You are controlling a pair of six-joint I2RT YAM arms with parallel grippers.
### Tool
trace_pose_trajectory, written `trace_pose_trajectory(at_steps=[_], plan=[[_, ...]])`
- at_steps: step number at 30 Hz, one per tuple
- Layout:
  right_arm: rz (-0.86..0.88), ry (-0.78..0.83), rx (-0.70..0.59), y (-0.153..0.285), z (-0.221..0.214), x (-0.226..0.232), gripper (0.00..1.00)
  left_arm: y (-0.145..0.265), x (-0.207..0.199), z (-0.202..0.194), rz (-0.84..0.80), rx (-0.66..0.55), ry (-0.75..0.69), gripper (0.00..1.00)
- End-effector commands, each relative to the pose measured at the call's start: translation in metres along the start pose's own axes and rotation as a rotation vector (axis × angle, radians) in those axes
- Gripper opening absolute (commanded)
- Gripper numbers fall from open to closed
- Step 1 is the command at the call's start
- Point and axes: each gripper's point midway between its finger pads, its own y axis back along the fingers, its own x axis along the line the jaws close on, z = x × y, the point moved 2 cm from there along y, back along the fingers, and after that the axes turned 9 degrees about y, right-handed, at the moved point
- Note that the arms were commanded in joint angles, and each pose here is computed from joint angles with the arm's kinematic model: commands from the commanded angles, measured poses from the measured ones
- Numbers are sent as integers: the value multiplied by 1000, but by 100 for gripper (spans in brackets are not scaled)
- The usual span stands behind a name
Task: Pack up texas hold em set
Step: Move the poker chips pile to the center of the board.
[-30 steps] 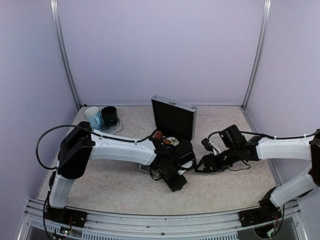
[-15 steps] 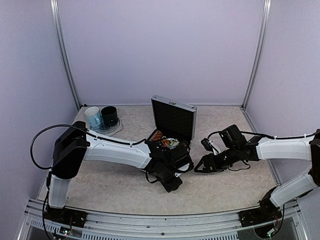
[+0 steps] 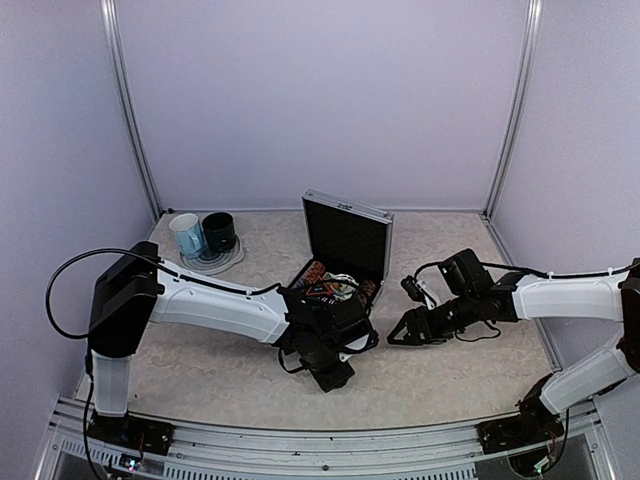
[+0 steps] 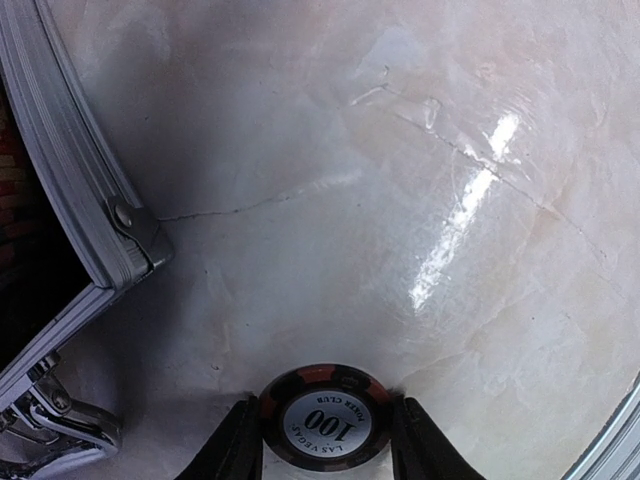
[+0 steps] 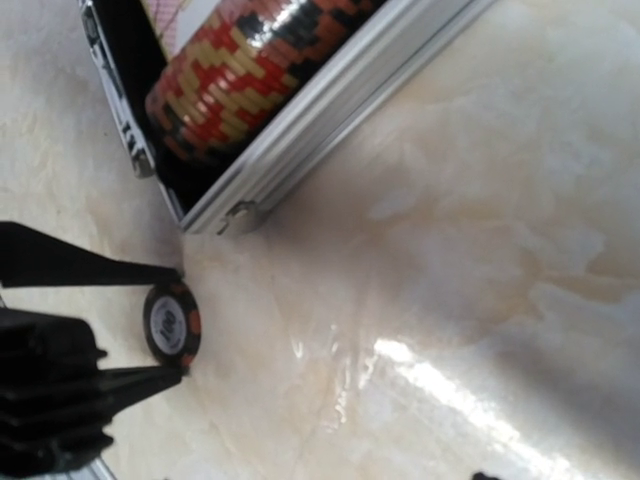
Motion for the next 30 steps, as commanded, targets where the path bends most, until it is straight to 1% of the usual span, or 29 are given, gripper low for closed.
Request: trace_pose_trajectory(at_steps=[1,7,15,17,20,21,24,30], plan=[[18,-2,-8,0,3,1,64,5,0,-10,4,30,-1,43],[34,-5,-2,-5,2,2,63,24,-5,8,-23,-39,-3,42],[50,1,16,-10,-2,6,63,33,-9,14,-45,-58,-6,44],[50,2,21,-11,-4,6,63,32,-9,13,-45,-56,-7,48],[51,1,23,-12,-4,6,63,27,-6,10,-39,-38,-11,59],[52,1,22,-11,-3,6,63,24,-6,8,-40,-25,-11,61],[53,4,24,-12,-3,7,63,18,-5,6,-36,2,-11,64],[54,7,27,-12,-3,7,63,10,-3,5,-24,35,-21,64]])
